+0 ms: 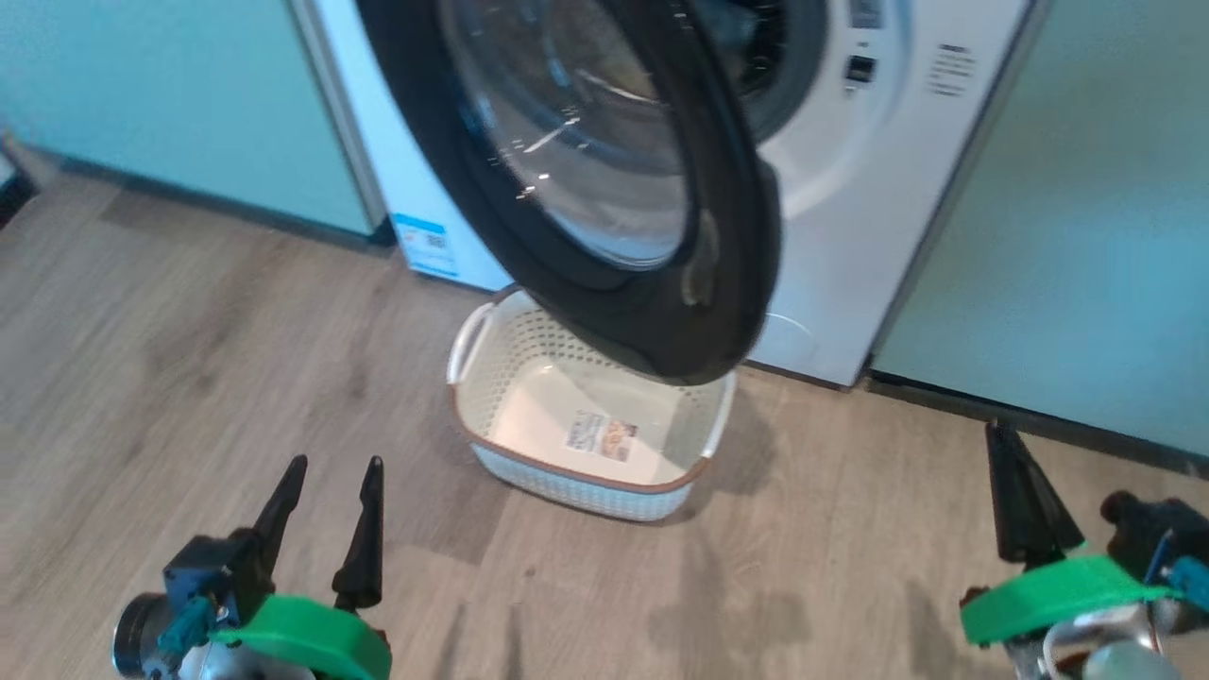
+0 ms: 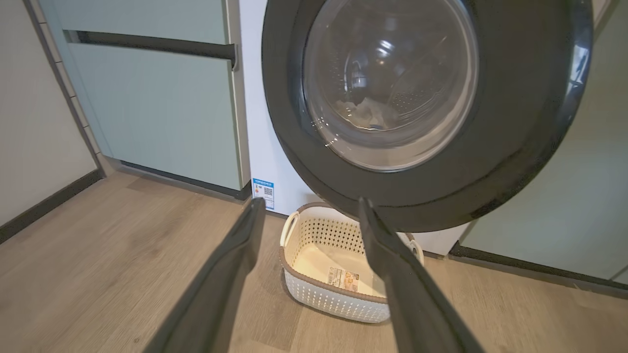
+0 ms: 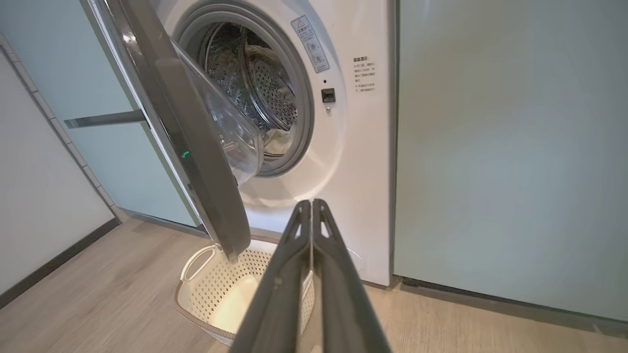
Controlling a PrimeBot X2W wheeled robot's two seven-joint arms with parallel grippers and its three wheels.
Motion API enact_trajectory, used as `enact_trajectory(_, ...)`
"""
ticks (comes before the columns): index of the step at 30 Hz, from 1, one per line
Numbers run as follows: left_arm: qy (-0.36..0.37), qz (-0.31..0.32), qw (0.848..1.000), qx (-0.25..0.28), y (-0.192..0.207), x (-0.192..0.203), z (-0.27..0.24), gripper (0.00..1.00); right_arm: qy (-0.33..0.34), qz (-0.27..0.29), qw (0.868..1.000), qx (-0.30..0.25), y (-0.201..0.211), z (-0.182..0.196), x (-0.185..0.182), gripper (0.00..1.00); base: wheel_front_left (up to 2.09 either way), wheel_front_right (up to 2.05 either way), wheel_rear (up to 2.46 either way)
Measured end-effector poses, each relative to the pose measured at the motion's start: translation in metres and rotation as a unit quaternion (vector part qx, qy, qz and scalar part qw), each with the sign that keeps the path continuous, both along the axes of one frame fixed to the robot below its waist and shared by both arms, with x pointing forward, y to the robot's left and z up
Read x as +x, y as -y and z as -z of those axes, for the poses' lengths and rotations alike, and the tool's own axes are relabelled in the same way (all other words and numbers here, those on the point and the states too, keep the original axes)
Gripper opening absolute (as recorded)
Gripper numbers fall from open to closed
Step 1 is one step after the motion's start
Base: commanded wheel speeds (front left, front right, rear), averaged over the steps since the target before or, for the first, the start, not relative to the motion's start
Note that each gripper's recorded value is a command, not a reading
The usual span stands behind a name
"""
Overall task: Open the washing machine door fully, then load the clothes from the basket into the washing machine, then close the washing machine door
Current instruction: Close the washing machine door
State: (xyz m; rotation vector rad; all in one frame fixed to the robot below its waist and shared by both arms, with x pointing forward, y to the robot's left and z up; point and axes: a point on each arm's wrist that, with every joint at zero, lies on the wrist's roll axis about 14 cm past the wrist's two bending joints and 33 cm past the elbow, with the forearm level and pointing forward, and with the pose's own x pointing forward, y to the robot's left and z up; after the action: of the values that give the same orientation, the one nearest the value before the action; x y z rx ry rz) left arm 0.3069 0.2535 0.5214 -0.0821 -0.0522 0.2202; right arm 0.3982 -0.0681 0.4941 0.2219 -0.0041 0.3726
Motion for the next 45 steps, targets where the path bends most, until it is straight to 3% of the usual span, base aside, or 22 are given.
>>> enact_trajectory(16, 0.004, -0.088, 0.996, 0.006, -0.044, -0.044, -0.004, 1.0, 0.009, -0.07, 0.997, 0.016, -0.072, -0.016, 0.063, 0.0, 0.0, 0.0, 0.0)
enact_trajectory(23, 0.005, -0.099, 0.995, 0.006, -0.047, -0.055, -0.002, 1.0, 0.033, -0.057, 0.997, 0.036, -0.075, -0.039, 0.085, 0.0, 0.0, 0.0, 0.0)
enact_trajectory(29, 0.009, -0.1, 0.995, 0.005, -0.047, -0.057, -0.004, 1.0, 0.091, -0.041, 0.993, 0.059, -0.066, -0.081, 0.091, 0.0, 0.0, 0.0, 0.0)
enact_trajectory(37, 0.018, -0.094, 0.995, 0.007, -0.046, -0.056, -0.009, 1.0, 0.249, -0.091, 0.96, 0.088, -0.094, -0.194, 0.071, 0.0, 0.0, 0.0, 0.0)
enact_trajectory(45, 0.021, -0.097, 0.995, 0.008, -0.047, -0.058, -0.011, 1.0, 0.304, -0.187, 0.93, 0.085, -0.149, -0.232, 0.033, 0.0, 0.0, 0.0, 0.0)
